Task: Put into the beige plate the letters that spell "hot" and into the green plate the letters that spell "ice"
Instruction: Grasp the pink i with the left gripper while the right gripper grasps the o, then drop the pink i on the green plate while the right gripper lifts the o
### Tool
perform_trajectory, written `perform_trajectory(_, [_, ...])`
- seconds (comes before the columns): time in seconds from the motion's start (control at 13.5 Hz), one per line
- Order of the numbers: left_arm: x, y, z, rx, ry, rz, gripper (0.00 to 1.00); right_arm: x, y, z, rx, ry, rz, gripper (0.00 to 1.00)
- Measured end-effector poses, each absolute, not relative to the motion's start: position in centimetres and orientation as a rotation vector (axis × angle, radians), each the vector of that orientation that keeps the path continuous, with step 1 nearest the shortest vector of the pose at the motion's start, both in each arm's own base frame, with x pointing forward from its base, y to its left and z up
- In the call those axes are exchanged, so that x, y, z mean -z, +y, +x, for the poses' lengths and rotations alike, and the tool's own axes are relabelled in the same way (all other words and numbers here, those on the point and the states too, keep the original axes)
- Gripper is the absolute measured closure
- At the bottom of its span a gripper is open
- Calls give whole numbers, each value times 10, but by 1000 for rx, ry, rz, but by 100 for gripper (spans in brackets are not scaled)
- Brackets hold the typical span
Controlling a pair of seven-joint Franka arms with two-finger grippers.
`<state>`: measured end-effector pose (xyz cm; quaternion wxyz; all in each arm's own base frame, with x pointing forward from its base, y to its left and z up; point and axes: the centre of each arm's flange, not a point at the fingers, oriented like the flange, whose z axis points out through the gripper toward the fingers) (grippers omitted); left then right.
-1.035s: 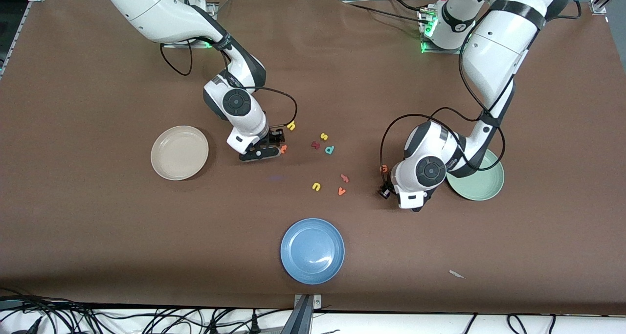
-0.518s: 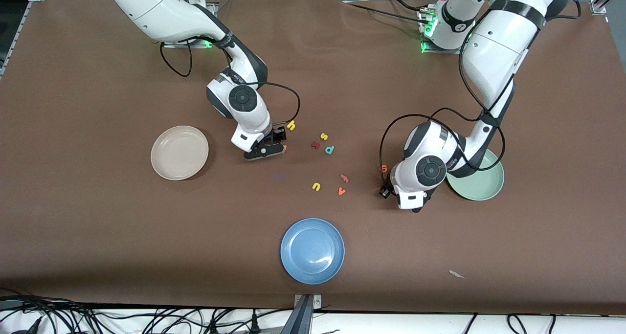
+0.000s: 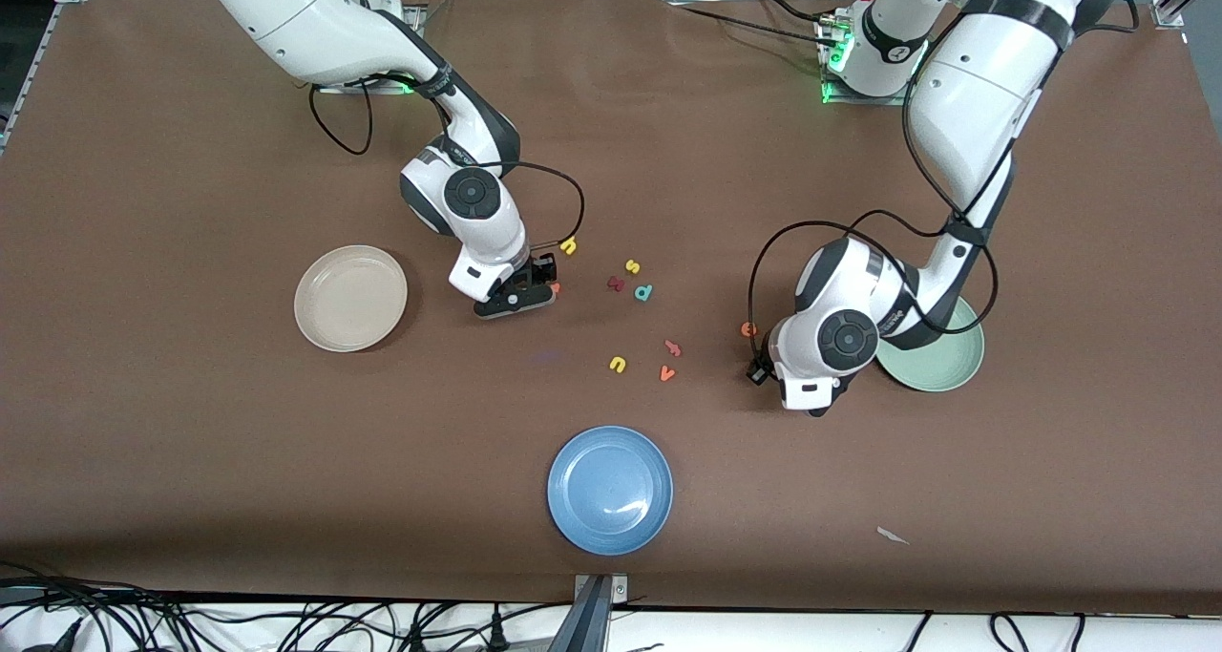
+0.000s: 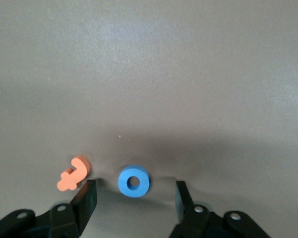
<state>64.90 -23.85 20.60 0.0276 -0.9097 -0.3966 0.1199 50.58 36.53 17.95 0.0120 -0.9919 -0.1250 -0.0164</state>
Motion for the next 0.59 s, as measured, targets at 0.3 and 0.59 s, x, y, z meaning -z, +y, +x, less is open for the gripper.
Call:
perform_trajectory(0.3, [-273,-170,650,-519,-915,-2846,90,-178,370,503,49,-403,-3090,31])
perform_trajectory(0.59, [-284,-95,642,-708,-638,-2890,90,-172,374,499,43,-422,-3100,35])
